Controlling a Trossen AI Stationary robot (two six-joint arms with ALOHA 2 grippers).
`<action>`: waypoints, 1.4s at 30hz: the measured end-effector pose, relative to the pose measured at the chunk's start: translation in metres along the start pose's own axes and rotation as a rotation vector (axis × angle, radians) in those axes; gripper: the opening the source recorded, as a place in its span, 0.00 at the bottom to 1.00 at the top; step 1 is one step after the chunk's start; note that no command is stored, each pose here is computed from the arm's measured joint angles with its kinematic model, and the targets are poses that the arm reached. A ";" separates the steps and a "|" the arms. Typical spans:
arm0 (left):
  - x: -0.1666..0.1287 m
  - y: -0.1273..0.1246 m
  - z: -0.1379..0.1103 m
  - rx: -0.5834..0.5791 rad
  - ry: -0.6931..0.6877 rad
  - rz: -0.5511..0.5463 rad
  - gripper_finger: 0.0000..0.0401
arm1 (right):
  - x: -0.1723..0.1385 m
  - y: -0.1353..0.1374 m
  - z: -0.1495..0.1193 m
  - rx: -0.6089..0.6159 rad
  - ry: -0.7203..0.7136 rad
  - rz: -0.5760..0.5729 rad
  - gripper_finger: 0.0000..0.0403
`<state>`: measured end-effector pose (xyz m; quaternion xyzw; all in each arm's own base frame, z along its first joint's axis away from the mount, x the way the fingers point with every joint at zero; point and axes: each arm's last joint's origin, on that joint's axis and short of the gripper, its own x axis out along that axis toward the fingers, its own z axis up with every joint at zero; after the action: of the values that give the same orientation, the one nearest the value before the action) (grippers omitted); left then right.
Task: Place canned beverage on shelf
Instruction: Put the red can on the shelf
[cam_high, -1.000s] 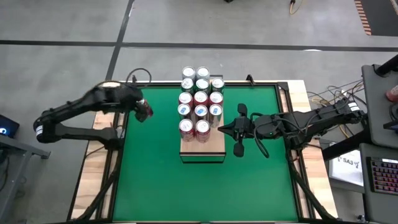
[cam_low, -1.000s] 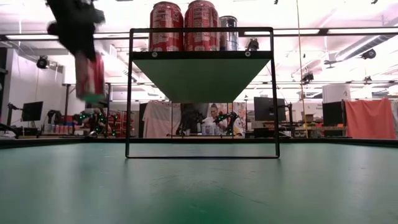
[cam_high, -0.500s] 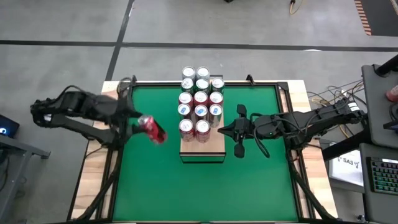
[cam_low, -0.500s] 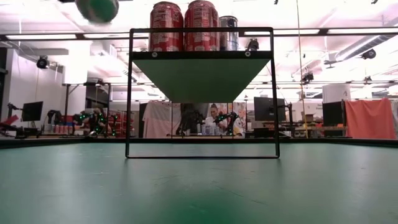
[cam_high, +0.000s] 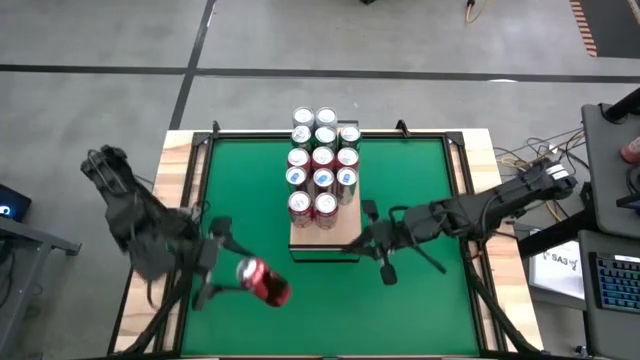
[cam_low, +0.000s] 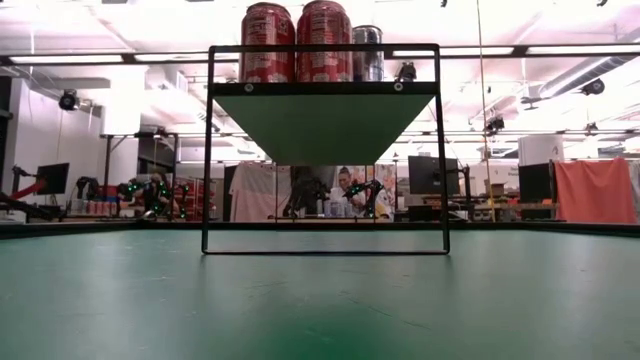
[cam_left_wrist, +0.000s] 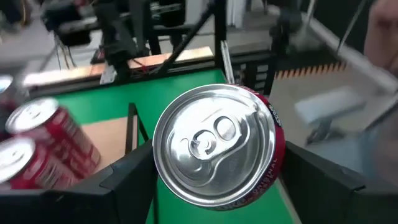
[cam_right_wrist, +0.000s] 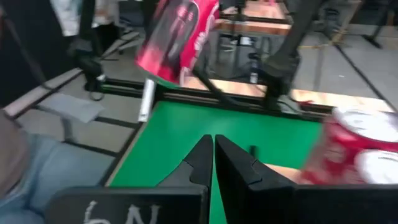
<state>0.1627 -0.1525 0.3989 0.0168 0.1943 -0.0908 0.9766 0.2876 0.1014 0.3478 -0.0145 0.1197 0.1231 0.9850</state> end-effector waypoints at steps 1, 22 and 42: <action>0.005 -0.006 -0.002 0.049 0.007 0.001 0.71 | 0.004 0.004 -0.002 -0.003 0.000 0.012 0.02; 0.105 -0.076 -0.035 0.417 0.032 0.075 0.71 | 0.074 0.080 -0.056 0.018 0.097 0.173 0.04; 0.126 -0.086 -0.039 0.421 0.053 0.154 0.71 | 0.101 0.090 -0.055 0.074 0.183 0.089 0.84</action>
<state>0.2466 -0.2560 0.3151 0.2373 0.1950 -0.0542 0.9501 0.3480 0.2093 0.2706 0.0159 0.2142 0.1603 0.9634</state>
